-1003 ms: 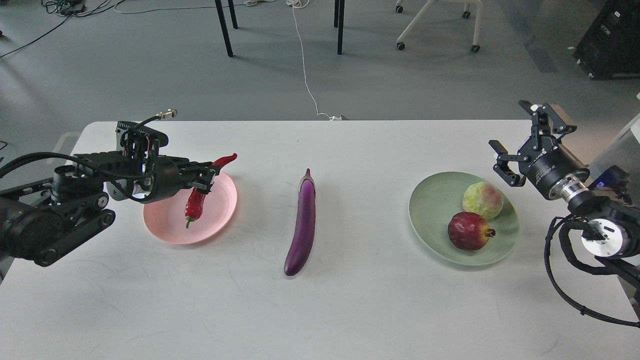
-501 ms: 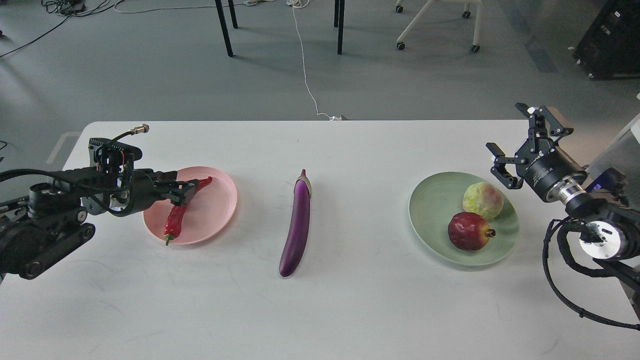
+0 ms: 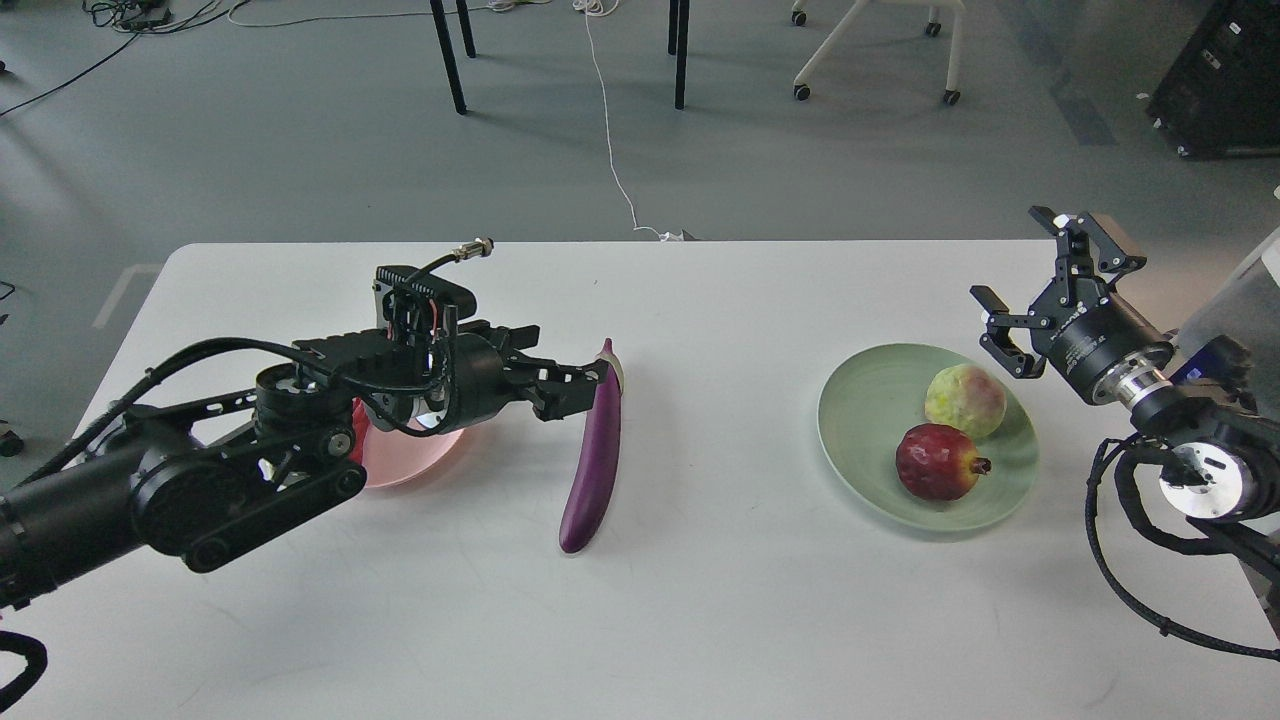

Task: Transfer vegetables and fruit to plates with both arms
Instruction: 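Move the left gripper to the purple eggplant and grasp it, then lift the eggplant onto the pink plate and release it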

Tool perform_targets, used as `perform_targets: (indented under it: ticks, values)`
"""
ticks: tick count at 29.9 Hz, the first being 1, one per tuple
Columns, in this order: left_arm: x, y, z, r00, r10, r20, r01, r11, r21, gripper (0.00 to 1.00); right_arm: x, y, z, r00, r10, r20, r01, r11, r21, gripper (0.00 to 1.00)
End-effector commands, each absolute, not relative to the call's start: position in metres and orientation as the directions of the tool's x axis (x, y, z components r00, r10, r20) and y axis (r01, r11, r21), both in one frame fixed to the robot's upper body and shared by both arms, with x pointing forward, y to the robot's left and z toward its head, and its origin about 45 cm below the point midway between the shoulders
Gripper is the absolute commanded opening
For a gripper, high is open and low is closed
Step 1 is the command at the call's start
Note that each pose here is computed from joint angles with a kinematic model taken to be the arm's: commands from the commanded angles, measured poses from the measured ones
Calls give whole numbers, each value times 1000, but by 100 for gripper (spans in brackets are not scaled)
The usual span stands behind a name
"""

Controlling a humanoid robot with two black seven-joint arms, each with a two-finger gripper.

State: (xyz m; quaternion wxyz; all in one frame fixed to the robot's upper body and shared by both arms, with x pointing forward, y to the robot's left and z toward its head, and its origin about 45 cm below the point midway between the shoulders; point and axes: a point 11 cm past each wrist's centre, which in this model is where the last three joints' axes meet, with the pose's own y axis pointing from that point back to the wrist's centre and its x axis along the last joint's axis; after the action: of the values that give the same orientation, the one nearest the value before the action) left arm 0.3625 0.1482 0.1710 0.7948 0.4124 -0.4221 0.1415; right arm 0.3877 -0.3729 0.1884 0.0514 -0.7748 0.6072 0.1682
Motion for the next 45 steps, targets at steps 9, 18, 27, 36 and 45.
perform_targets:
  ticks: [9, 18, 27, 36, 45]
  values:
    - [355, 140, 130, 664, -117, 739, -564, 571, 597, 98, 387, -372, 189, 209, -923, -324, -958, -260, 124, 99]
    - [348, 147, 116, 689, -112, 716, -554, 556, 620, 97, 387, -372, 189, 209, -923, -324, -958, -260, 124, 99]
    - [343, 148, 111, 703, -114, 702, -542, 554, 632, 54, 387, -373, 190, 209, -923, -323, -958, -260, 123, 99]
    - [342, 156, 111, 706, -93, 702, -560, 532, 635, 12, 387, -373, 190, 209, -923, -323, -958, -260, 123, 99]
    - [356, 230, 153, 644, -124, 755, -631, 471, 616, 13, 387, -372, 189, 210, -922, -325, -957, -262, 123, 99]
